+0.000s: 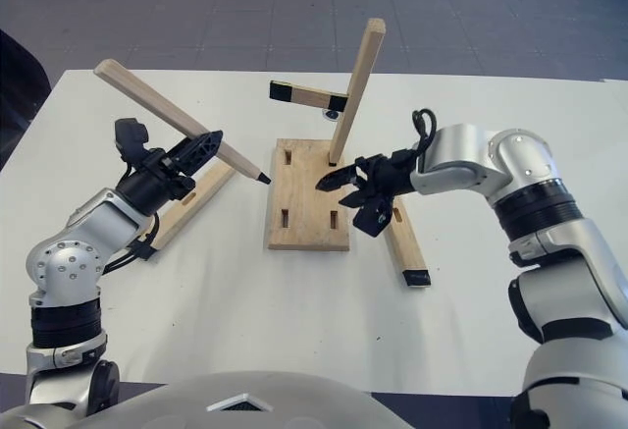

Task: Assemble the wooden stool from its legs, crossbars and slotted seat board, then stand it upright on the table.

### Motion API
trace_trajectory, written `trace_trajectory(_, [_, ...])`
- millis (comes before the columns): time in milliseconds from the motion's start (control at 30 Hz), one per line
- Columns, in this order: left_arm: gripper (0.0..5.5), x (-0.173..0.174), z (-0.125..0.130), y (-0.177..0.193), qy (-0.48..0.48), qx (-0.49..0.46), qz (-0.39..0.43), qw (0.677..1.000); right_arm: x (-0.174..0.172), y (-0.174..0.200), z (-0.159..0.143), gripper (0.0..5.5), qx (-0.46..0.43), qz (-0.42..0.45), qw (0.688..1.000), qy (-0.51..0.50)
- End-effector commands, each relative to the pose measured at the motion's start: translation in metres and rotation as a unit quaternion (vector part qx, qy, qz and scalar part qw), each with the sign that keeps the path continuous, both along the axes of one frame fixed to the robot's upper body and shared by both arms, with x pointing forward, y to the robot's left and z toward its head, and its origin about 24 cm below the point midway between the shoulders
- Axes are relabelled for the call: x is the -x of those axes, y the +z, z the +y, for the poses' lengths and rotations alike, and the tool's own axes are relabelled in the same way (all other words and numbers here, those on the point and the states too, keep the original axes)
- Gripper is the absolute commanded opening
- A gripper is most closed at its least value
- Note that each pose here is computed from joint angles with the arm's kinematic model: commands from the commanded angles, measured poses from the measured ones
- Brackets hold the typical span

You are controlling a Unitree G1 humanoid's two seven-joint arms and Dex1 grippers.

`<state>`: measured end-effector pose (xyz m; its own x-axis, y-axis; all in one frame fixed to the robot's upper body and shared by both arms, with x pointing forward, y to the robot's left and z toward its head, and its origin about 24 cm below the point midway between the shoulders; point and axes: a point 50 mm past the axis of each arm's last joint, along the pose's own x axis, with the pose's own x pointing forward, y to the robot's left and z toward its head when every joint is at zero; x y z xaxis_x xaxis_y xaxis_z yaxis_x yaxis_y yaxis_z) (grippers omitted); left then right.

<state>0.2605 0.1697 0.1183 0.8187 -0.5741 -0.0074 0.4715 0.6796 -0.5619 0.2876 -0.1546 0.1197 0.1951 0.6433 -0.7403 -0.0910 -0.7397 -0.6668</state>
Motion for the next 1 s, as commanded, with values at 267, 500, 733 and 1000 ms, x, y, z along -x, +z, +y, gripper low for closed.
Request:
trace_trajectory(267, [2.12,-0.011,-0.001,-0.010,0.046,-0.045,-0.007,0.998,-0.060,-0.019,-0.045,3.22,-0.199,0.146,0.844,-0.476])
trace_trajectory(500, [2.12,-0.025,0.014,-0.014,0.120,-0.087,-0.016,0.989,-0.087,-0.055,-0.021,3.22,-0.338,0.168,0.695,-0.612])
trace_trajectory(733, [2.12,-0.015,-0.002,-0.033,0.072,-0.103,0.022,0.992,-0.083,-0.076,0.008,3.22,-0.399,0.278,0.627,-0.609])
trace_trajectory(1000, [2.11,-0.007,0.043,0.007,0.077,-0.119,-0.019,0.990,-0.063,-0.092,0.028,3.22,-0.356,0.342,0.689,-0.530])
